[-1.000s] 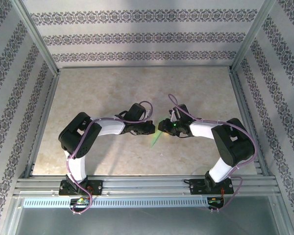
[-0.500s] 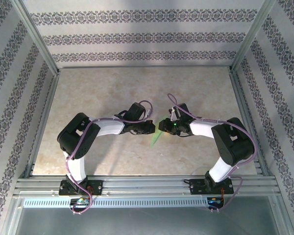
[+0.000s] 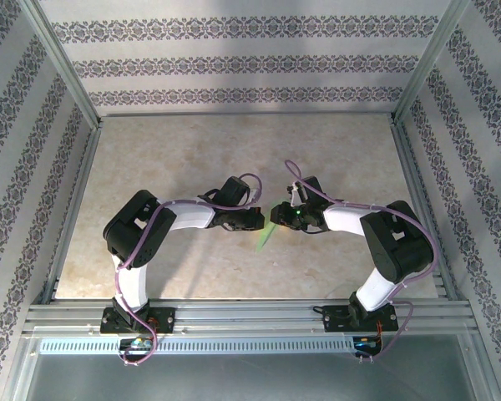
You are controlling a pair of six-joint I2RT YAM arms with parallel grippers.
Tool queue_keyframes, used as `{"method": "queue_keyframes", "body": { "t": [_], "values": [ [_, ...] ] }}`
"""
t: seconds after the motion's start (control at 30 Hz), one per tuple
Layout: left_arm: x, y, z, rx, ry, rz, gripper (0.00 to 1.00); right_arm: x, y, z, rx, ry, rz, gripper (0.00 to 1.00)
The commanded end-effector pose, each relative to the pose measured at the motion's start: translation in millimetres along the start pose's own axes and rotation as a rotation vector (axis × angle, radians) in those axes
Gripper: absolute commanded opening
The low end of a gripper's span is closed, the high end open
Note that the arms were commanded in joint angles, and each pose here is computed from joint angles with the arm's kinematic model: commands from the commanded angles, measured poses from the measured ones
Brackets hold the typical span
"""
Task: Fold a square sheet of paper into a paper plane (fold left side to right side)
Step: Fold the wing for the fifth time at the center of the table.
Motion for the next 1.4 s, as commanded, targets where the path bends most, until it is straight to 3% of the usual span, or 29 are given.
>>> {"method": "queue_keyframes", "body": {
  "t": [0.0, 1.37],
  "values": [
    [3, 2, 1, -0.011, 0.021, 0.02, 0.04, 0, 3, -7, -0.016, -0.003, 0.019, 0.37],
    [8, 10, 12, 0.002, 0.032, 0.054, 0.03, -3, 6, -9, -0.024, -0.008, 0.036, 0.37]
  ]
}}
Point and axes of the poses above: each hand's point on the last joint's axis, 136 mm out from that joint toward the fingers, its own y axis out along the fingers, its own z axis along the line the jaws close on, x = y × z, the point moved 3 cm from there along -y, back along the fingers, and after that the axes turned 7 degrees about y, right-handed, at the moved point
